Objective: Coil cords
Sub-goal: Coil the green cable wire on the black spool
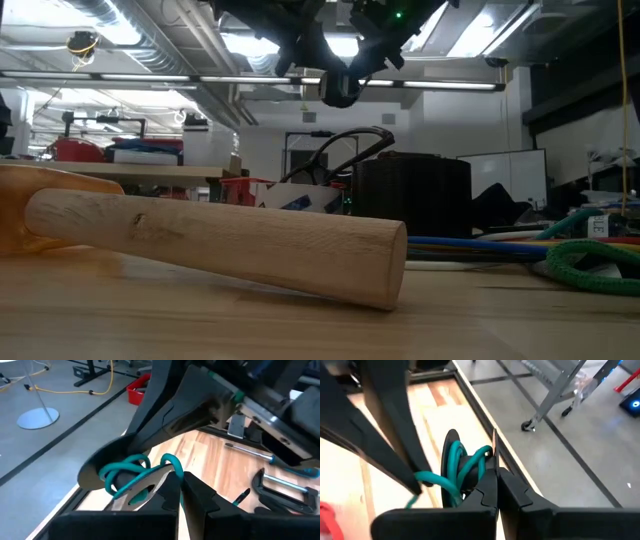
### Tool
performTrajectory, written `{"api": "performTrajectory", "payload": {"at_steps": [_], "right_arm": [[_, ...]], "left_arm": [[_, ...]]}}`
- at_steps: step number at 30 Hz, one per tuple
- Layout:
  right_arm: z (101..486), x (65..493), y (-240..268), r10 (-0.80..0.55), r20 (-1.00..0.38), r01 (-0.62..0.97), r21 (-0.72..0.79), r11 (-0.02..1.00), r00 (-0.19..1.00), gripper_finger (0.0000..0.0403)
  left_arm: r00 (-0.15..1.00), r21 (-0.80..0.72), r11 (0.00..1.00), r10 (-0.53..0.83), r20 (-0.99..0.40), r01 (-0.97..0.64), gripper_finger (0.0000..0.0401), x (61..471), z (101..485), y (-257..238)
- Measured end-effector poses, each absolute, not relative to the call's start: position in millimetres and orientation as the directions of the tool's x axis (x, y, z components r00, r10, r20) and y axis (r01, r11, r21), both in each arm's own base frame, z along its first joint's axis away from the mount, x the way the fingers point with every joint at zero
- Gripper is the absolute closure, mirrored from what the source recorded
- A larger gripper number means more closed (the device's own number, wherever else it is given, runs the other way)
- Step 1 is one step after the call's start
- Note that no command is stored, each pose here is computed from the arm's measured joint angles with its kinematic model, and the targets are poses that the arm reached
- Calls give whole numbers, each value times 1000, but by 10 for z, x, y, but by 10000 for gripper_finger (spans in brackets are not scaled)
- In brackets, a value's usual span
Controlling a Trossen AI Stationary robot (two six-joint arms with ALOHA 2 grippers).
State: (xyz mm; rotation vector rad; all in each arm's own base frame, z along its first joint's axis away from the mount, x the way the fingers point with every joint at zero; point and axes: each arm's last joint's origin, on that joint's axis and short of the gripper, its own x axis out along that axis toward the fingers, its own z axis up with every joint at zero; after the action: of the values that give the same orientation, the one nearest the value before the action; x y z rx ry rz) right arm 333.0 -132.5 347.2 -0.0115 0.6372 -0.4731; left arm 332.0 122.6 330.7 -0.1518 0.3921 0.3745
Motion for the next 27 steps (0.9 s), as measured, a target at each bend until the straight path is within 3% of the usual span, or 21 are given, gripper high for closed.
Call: {"api": "performTrajectory", "payload": {"at_steps": [10, 27], "right_arm": [[3393, 3276, -1293, -385, -652, 390, -145, 909, 653, 402], [3312, 3214, -1211, -166, -742, 250, 2, 968, 649, 402]], "left_arm": [[823, -65, 921, 309, -476, -383, 401, 3282, 3235, 1222], [809, -65, 947, 230, -541, -313, 401, 3252, 3174, 1189]]}}
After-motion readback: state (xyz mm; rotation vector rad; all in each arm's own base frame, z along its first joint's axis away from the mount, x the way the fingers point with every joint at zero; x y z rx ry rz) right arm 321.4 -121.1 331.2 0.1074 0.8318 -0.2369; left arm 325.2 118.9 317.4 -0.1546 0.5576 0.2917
